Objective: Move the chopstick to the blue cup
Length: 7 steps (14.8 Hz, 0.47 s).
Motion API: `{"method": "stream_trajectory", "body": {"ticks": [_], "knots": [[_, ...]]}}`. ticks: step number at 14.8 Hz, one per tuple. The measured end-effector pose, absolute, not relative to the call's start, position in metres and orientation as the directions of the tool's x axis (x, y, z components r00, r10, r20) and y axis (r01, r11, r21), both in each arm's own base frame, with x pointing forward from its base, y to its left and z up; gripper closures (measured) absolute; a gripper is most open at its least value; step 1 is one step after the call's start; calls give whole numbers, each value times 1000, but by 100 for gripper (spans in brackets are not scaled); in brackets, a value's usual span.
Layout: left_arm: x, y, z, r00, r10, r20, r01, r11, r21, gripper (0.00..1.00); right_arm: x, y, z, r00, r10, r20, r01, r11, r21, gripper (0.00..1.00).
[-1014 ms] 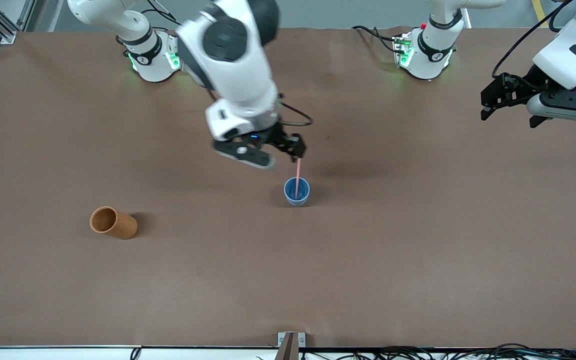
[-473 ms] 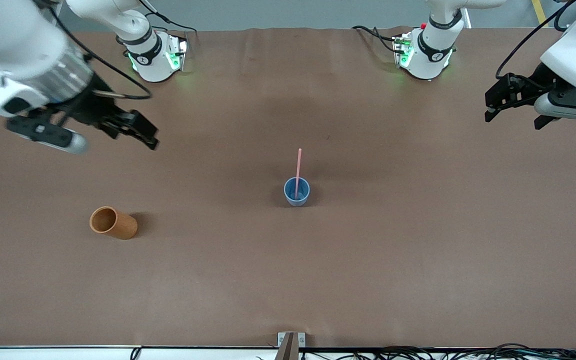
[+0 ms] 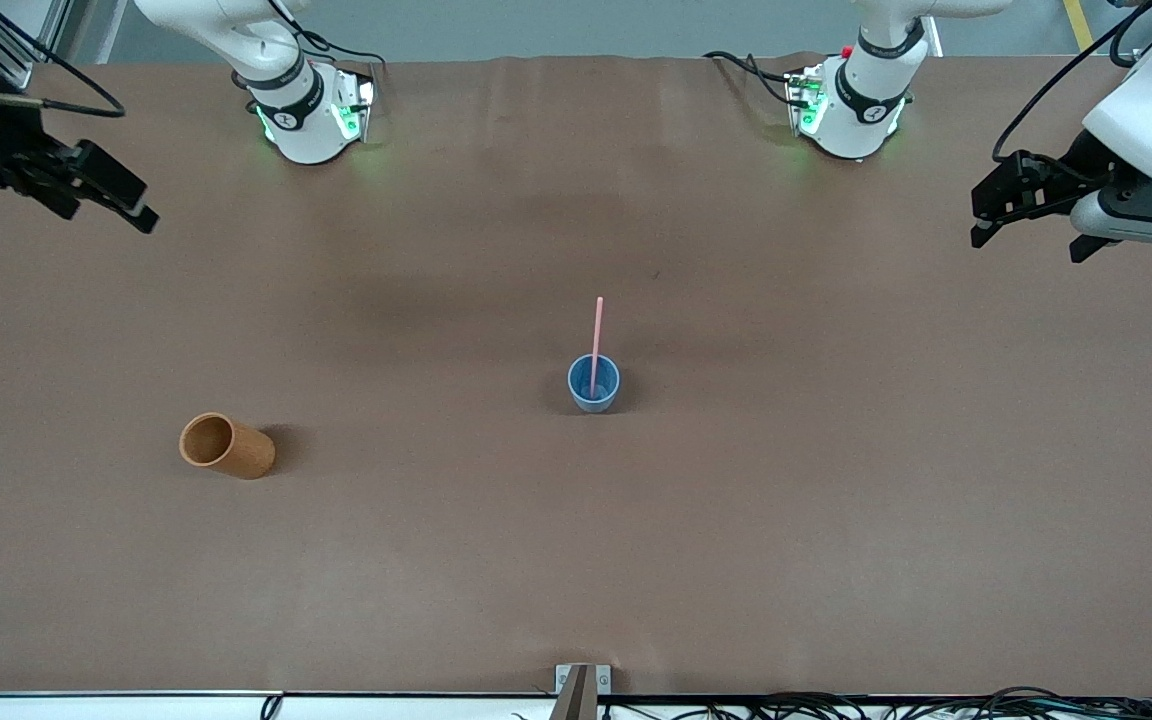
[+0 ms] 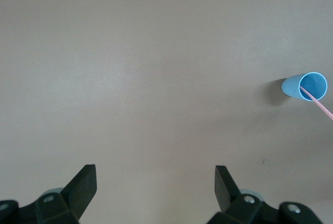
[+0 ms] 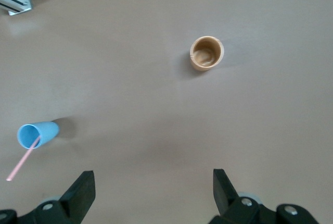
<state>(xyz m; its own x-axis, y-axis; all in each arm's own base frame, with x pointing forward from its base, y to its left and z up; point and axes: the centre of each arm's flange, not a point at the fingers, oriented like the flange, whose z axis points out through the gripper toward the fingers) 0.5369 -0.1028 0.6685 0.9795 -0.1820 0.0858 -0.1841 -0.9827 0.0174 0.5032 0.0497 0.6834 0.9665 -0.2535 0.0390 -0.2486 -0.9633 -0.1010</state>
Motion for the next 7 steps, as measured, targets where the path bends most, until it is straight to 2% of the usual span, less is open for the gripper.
{"method": "stream_trajectory", "body": {"ticks": [7], "knots": [[537,-103,669,980,-182,86,-184,-983,17,0,502,-13,692,983,-163,88,-158,-985,-64,0]]}}
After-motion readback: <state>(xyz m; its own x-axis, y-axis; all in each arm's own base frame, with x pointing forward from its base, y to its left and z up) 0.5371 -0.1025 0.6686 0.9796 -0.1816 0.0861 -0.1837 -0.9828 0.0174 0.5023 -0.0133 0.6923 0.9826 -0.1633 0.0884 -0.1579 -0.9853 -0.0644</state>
